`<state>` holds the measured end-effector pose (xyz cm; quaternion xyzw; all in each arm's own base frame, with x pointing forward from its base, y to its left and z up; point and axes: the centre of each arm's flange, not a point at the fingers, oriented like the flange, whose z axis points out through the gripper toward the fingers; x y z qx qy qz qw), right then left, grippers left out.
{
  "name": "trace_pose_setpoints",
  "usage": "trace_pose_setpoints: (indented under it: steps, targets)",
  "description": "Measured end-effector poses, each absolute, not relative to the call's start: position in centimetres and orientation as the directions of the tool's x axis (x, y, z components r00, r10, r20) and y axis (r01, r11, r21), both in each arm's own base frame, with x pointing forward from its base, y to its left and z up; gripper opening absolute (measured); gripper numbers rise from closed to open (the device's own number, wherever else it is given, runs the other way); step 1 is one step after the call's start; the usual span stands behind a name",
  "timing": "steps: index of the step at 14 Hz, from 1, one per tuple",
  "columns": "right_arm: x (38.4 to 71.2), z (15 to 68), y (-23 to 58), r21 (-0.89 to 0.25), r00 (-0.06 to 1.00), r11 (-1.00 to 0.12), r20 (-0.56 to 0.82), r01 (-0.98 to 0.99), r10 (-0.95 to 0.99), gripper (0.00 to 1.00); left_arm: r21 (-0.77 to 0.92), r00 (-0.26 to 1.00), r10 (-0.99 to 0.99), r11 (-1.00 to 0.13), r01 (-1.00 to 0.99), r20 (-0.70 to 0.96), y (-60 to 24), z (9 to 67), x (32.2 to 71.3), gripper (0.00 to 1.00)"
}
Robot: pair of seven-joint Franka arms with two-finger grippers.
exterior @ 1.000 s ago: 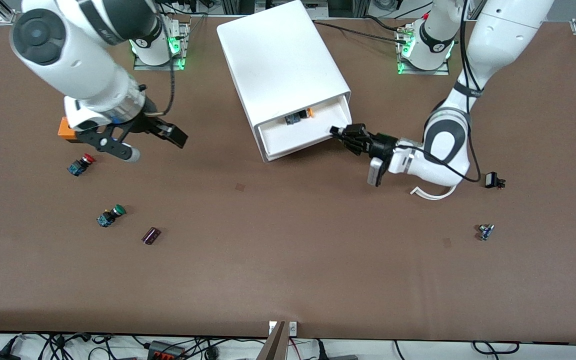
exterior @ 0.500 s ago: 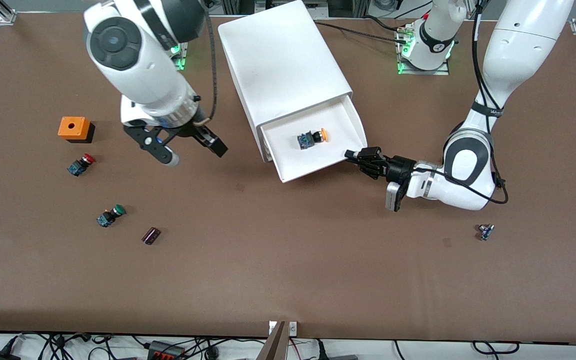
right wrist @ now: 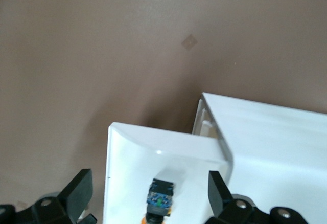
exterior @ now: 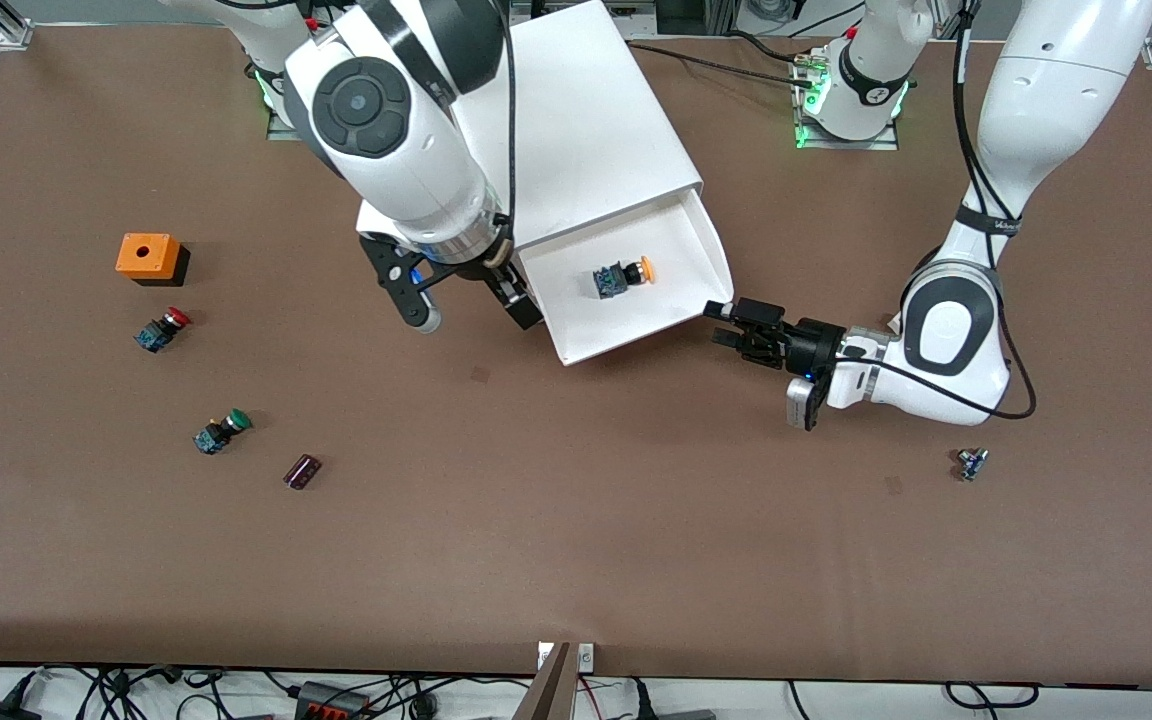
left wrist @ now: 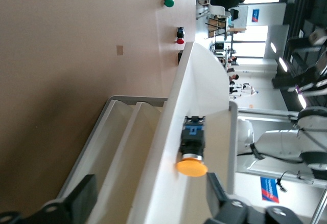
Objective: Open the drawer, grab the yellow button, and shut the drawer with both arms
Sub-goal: 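Lower the right gripper into the open drawer over the yellow button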
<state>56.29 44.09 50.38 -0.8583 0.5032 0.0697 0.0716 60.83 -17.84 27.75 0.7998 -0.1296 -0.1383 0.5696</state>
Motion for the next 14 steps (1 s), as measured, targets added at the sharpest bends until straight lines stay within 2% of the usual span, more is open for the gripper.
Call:
trace_pose_setpoints:
  steps: [3, 8, 11, 14]
  targets:
    - [56.1, 48.7, 47.0, -0.090, 0.384, -0.373, -0.217, -0.923, -0.898, 1.00, 0.875, 0.916, -0.363, -0.483, -0.029, -0.170, -17.0, 31.8, 61.7, 1.00]
    - [54.2, 44.8, 50.8, -0.034, 0.331, -0.333, -0.236, -0.942, -0.914, 1.00, 0.605, 0.897, -0.306, -0.794, -0.055, -0.319, -15.6, 40.5, 63.4, 1.00]
    - [53.9, 42.4, 51.4, 0.022, 0.314, -0.330, -0.250, -0.944, -0.916, 1.00, 0.426, 0.911, -0.261, -0.898, -0.109, -0.319, -13.9, 43.4, 64.4, 1.00]
    - [53.1, 41.4, 52.2, 0.052, 0.315, -0.337, -0.245, -0.940, -0.917, 1.00, 0.269, 0.929, -0.246, -0.948, -0.171, -0.276, -11.9, 45.4, 65.4, 1.00]
